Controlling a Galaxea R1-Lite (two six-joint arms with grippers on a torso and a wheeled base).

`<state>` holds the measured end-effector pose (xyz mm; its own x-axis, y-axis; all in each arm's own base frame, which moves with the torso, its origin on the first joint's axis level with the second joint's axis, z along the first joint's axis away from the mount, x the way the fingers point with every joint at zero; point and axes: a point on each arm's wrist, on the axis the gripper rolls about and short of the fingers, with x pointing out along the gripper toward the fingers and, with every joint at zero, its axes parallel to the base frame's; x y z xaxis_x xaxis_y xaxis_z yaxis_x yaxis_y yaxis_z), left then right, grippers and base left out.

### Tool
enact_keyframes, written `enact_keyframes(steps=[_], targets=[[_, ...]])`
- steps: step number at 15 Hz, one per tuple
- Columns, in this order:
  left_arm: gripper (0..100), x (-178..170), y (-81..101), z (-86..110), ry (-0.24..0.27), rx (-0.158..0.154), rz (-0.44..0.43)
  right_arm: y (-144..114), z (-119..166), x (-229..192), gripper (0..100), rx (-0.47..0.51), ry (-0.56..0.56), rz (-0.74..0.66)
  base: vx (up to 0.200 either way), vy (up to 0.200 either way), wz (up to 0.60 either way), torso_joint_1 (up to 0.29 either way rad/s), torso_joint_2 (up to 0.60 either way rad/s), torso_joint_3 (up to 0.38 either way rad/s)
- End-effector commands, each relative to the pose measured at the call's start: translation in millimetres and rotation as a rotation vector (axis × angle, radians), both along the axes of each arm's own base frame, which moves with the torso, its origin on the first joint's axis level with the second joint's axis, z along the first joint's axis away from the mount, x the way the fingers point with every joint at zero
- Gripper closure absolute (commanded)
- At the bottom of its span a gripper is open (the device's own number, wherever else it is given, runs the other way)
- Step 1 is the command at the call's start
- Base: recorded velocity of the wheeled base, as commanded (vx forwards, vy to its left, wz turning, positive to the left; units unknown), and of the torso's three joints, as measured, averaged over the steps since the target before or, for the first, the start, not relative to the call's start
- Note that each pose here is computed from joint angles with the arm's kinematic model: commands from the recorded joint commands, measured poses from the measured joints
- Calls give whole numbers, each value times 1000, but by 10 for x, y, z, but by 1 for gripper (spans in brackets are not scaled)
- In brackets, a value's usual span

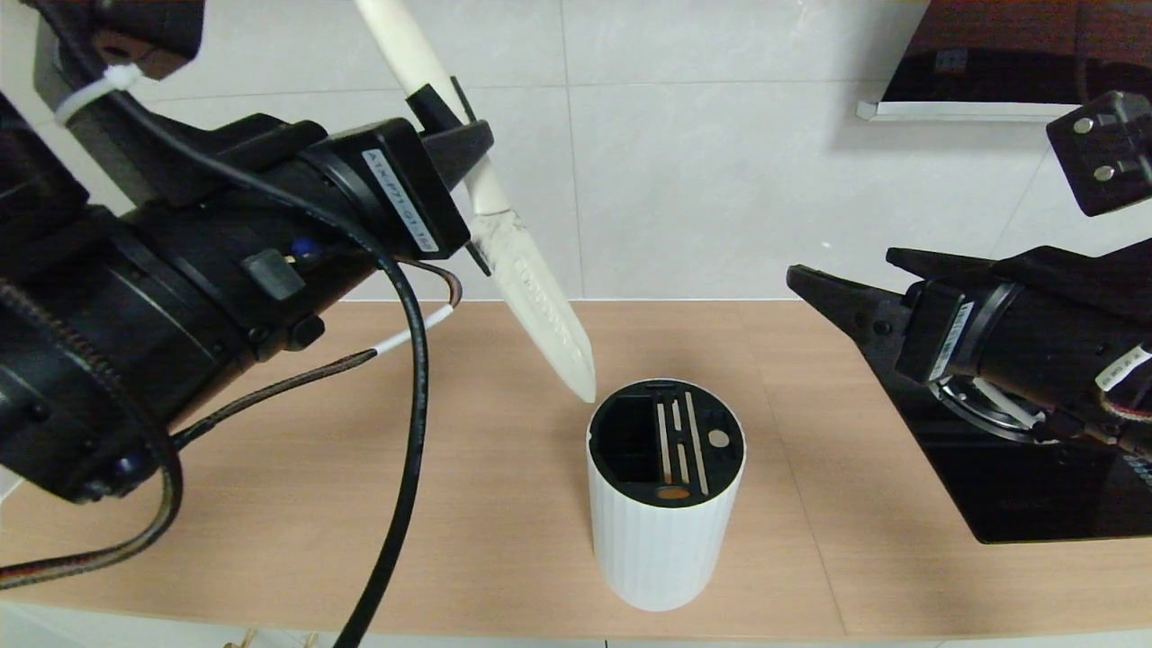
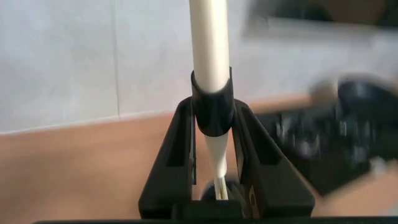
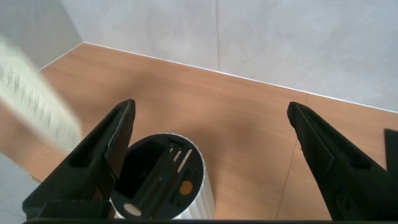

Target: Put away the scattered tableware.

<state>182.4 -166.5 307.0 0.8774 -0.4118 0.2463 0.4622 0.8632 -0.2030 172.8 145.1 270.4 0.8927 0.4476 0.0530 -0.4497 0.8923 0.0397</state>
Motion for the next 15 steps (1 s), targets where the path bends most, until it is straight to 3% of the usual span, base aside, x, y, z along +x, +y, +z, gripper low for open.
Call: enact_keyframes(steps=[1, 3, 5, 7, 9, 15], targets=[[100, 26, -124, -45, 12, 26, -8, 21, -41, 44, 0, -11, 13, -5, 0, 0, 0, 0, 0, 0], [100, 47, -270, -84, 22, 60, 78, 24, -52, 58, 0, -14, 16, -8, 0, 0, 0, 0, 0, 0], [100, 108, -476, -114, 53, 52, 195, 45, -79, 82, 0, -21, 24, -8, 0, 0, 0, 0, 0, 0], [100, 59, -578, -115, 33, 22, 168, 48, -82, 85, 0, -22, 25, -8, 0, 0, 0, 0, 0, 0], [100, 50, -623, -141, 36, 27, 162, 48, -82, 85, 0, -22, 25, -8, 0, 0, 0, 0, 0, 0], [100, 65, -843, -361, 85, 79, 177, 16, -90, 126, 0, -22, 27, -29, 0, 0, 0, 0, 0, 0]])
